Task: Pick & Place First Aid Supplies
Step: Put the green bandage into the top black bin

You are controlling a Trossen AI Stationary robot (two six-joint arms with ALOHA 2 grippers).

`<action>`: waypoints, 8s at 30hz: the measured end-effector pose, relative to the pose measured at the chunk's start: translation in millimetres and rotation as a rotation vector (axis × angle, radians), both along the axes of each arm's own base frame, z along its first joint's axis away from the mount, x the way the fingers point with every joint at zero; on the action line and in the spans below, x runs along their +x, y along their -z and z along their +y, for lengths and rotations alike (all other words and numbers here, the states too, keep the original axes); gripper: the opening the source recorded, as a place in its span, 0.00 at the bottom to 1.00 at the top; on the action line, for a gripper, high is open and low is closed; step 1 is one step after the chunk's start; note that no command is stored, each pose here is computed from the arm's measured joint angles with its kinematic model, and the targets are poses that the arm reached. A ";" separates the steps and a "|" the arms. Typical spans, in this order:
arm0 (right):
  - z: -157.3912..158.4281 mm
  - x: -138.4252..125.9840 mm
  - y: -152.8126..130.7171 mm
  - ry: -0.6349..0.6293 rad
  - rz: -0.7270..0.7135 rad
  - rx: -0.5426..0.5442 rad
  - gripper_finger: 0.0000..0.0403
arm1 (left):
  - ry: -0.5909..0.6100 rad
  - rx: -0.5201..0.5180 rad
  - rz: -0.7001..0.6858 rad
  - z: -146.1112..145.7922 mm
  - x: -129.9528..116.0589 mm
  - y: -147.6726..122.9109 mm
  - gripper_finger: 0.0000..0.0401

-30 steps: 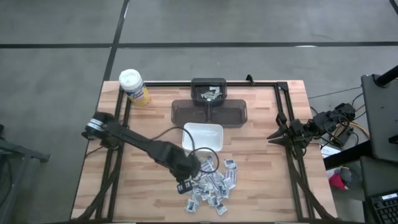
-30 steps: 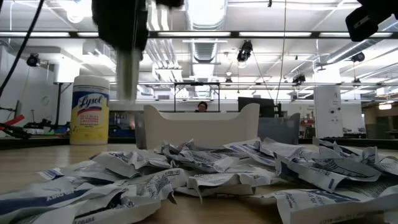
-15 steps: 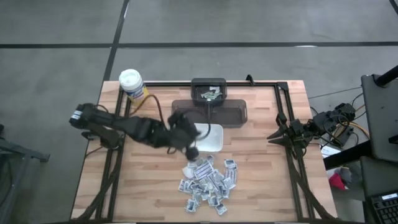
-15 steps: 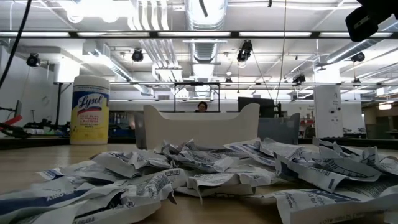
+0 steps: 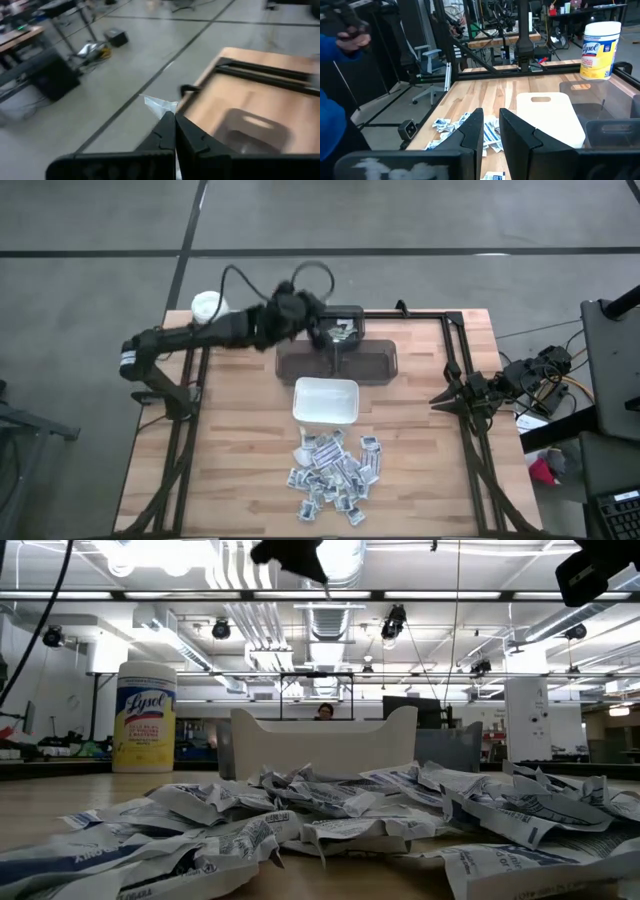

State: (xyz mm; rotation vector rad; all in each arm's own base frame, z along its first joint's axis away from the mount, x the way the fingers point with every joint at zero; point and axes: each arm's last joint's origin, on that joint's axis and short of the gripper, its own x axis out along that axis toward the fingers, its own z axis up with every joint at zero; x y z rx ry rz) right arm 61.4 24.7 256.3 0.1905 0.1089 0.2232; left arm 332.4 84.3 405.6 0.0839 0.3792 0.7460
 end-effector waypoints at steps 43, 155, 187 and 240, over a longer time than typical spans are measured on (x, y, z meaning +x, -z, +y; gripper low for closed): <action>0.0 0.0 0.0 0.000 0.000 0.000 0.15 | 0.021 -0.593 0.101 130.4 64.7 169.9 0.00; 0.1 0.2 0.2 -0.006 -0.014 -0.070 0.15 | 0.412 -1.133 0.235 -232.3 12.2 178.8 0.40; 0.0 0.1 0.1 -0.006 -0.015 -0.070 0.15 | -0.173 -0.900 0.244 -198.8 -21.0 190.3 0.41; 0.1 0.2 0.1 -0.005 -0.014 -0.067 0.15 | -0.560 -1.161 0.101 -171.0 -8.4 244.0 0.40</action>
